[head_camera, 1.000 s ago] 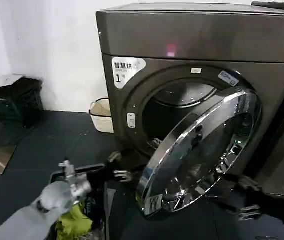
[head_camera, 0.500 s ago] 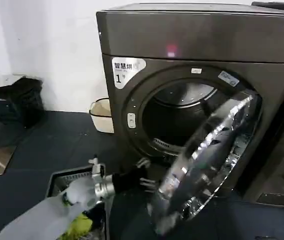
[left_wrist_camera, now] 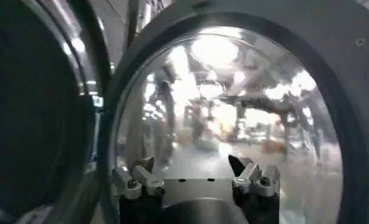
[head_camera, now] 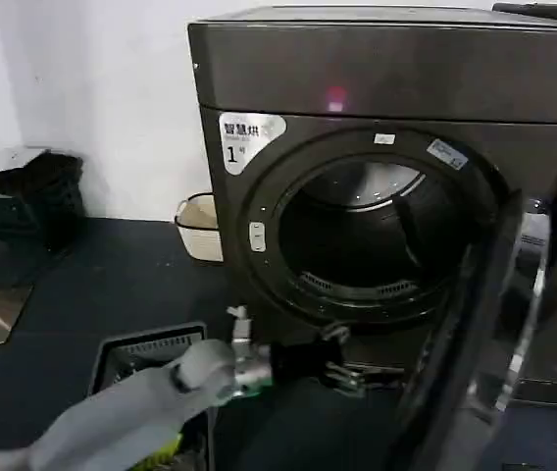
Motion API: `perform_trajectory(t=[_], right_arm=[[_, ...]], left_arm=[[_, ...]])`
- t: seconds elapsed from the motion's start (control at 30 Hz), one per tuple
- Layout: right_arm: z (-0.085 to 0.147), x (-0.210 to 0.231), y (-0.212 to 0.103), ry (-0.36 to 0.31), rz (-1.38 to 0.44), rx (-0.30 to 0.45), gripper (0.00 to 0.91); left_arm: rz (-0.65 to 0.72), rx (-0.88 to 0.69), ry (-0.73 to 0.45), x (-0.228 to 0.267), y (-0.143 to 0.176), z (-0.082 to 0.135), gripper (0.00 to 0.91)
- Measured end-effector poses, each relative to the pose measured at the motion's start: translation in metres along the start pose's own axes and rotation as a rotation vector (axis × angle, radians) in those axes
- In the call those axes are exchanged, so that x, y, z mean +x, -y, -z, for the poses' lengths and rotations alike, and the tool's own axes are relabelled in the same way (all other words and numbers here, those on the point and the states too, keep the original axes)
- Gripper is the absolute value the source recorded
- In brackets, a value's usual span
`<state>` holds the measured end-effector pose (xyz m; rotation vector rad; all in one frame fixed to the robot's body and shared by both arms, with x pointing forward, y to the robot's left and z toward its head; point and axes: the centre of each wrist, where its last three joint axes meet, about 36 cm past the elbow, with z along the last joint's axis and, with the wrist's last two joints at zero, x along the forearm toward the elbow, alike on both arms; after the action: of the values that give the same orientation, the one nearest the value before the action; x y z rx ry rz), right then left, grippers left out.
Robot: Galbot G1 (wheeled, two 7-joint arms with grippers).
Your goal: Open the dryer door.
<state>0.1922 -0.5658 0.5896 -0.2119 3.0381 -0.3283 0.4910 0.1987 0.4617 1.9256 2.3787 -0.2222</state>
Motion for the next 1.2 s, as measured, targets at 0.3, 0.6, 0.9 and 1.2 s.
perform_trajectory(t=[0.3, 0.6, 0.9, 1.2], right_arm=[[0.027, 0.061, 0.022, -0.033, -0.543, 0.074, 0.907], [0.041, 0.105, 0.026, -0.061, -0.911, 0.176, 0.907], [0.063, 0.141, 0.041, -0.088, -1.114, 0.250, 0.907], [0.068, 0.166, 0.047, -0.090, -1.200, 0.270, 0.907]], left_arm=[[-0.123, 0.019, -0.019, -0.045, 0.005, -0.001, 0.907], [-0.217, 0.047, -0.030, -0.101, 0.008, -0.009, 0.907], [-0.273, 0.064, -0.054, -0.156, 0.014, -0.020, 0.907], [-0.352, 0.043, -0.082, -0.217, 0.035, -0.035, 0.907]])
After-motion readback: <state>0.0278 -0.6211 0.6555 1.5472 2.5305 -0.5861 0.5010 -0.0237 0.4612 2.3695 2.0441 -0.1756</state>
